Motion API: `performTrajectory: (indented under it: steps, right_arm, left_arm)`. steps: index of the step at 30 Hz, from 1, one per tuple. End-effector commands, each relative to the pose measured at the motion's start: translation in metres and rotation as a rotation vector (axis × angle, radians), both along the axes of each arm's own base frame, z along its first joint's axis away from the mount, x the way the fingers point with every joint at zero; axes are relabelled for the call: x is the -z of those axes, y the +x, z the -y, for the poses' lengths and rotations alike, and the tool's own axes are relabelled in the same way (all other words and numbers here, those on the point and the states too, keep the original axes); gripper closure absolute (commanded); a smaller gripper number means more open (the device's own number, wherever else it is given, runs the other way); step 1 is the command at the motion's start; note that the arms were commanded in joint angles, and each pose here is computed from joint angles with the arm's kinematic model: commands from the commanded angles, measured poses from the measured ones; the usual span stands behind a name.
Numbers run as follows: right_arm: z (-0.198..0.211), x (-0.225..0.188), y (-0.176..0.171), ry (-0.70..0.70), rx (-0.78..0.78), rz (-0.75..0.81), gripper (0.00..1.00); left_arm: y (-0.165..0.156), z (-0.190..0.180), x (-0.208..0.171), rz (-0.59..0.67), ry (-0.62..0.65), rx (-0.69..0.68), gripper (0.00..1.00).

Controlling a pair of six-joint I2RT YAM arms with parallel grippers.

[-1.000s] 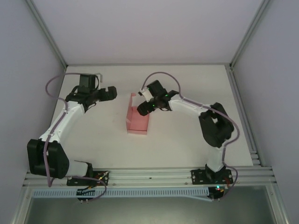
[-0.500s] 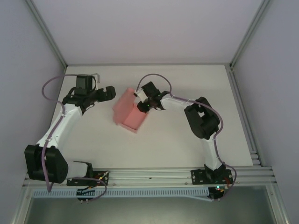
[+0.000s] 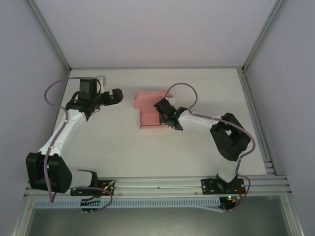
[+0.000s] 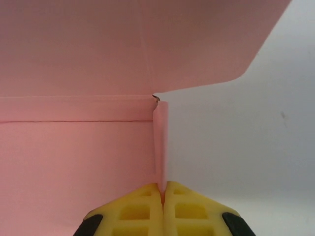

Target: Assemble paper box

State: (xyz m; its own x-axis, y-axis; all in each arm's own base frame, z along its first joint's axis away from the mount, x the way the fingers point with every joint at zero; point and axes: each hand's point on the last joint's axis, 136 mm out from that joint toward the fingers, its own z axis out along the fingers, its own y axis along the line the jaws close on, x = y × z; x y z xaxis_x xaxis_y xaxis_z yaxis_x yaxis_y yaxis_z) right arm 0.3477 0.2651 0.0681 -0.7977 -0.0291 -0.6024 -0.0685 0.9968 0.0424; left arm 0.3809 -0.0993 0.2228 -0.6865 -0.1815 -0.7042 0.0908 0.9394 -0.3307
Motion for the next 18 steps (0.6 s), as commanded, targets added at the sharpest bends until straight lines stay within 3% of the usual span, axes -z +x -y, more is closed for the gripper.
performTrajectory:
  steps: [1,6,12,14,16,18]
  right_arm:
    - [0.023,0.005,-0.014,-0.035,0.202,-0.004,0.98]
    - [0.021,-0.004,-0.016,-0.044,0.167,-0.001,0.79]
    - [0.018,-0.066,-0.008,-0.001,0.057,0.118,0.53]
    - [0.015,-0.086,-0.001,0.028,-0.032,0.154,0.36]
    - [0.006,-0.099,0.005,0.082,-0.191,0.158,0.25]
    - [0.003,-0.105,0.01,0.11,-0.315,0.151,0.21]
  left_arm:
    - [0.006,0.015,-0.006,0.034,-0.04,0.09,0.0]
    - [0.0,0.036,0.006,0.012,-0.034,0.245,0.0]
    - [-0.011,0.071,0.016,0.044,0.037,0.465,0.0]
    - [-0.015,0.085,0.023,0.065,0.099,0.561,0.0]
    - [-0.014,0.096,0.029,0.059,0.134,0.623,0.0]
    - [-0.012,0.106,0.033,0.047,0.159,0.671,0.0]
